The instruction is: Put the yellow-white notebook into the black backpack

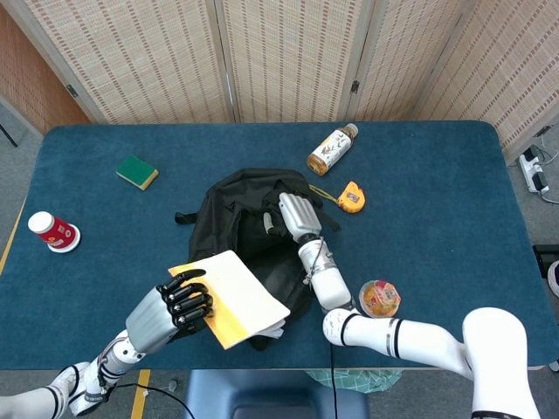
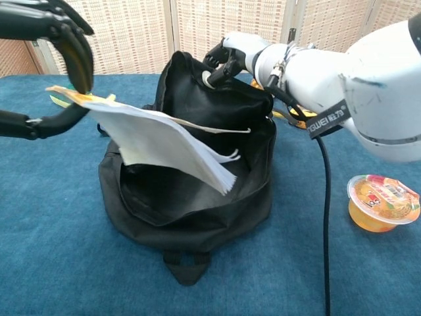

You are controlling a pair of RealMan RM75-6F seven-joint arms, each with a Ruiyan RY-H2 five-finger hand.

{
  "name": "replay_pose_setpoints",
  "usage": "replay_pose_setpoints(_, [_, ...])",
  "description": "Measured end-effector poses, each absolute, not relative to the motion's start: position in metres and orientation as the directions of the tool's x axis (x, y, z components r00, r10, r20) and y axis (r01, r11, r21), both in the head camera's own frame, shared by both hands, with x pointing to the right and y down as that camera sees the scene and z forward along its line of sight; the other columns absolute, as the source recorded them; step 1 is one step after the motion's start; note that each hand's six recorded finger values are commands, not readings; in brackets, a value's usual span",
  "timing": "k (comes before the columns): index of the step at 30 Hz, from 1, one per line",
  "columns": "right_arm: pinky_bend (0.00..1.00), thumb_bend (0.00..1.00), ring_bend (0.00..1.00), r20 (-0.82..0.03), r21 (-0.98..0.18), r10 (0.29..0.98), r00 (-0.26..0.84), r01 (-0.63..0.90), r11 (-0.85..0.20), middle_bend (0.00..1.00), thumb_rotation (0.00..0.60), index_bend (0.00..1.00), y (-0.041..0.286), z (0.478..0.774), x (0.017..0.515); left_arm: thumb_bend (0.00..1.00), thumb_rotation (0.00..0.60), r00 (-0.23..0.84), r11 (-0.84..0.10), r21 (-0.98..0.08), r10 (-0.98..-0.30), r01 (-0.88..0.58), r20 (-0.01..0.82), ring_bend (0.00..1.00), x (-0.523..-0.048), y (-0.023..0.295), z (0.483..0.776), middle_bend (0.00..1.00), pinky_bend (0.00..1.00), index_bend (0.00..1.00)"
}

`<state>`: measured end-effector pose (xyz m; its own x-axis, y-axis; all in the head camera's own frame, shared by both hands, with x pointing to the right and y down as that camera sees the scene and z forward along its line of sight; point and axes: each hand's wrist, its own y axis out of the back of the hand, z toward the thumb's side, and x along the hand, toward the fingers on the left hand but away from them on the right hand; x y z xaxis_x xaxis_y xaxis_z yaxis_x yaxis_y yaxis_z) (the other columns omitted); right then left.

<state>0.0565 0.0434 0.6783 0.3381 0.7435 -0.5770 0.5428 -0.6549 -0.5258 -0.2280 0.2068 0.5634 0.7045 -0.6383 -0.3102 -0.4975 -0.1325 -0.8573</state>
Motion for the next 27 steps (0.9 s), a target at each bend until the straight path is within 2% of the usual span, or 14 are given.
replay_pose_setpoints(3, [0.01,0.64,0.24,-0.580,-0.521,0.744,0.333,0.550,-0.653,0.33,0.600,0.77,0.042,0.679,0.057,0.48,0.600,0.716,-0.141,-0.857,-0.624,-0.496,-0.312,0.56,-0.217,0.204,0.565,0.67,0.45,0.75])
replay_pose_setpoints(8, [0.01,0.64,0.24,-0.587,-0.490,0.738,0.334,0.579,-0.652,0.33,0.600,0.76,0.040,0.679,0.057,0.48,0.600,0.724,-0.153,-0.854,-0.616,-0.497,-0.311,0.59,-0.203,0.197,0.568,0.70,0.49,0.75])
replay_pose_setpoints(20, [0.01,0.64,0.24,-0.580,-0.443,0.730,0.362,0.612,-0.655,0.33,0.600,0.76,0.041,0.677,0.054,0.48,0.600,0.736,-0.171,-0.863,-0.615,-0.475,-0.283,0.60,-0.175,0.179,0.586,0.70,0.50,0.75])
replay_pose_setpoints(27, [0.01,0.64,0.24,-0.564,-0.421,0.728,0.391,0.622,-0.660,0.33,0.600,0.76,0.044,0.669,0.052,0.48,0.600,0.718,-0.162,-0.895,-0.663,-0.417,-0.214,0.60,-0.173,0.162,0.613,0.70,0.50,0.75])
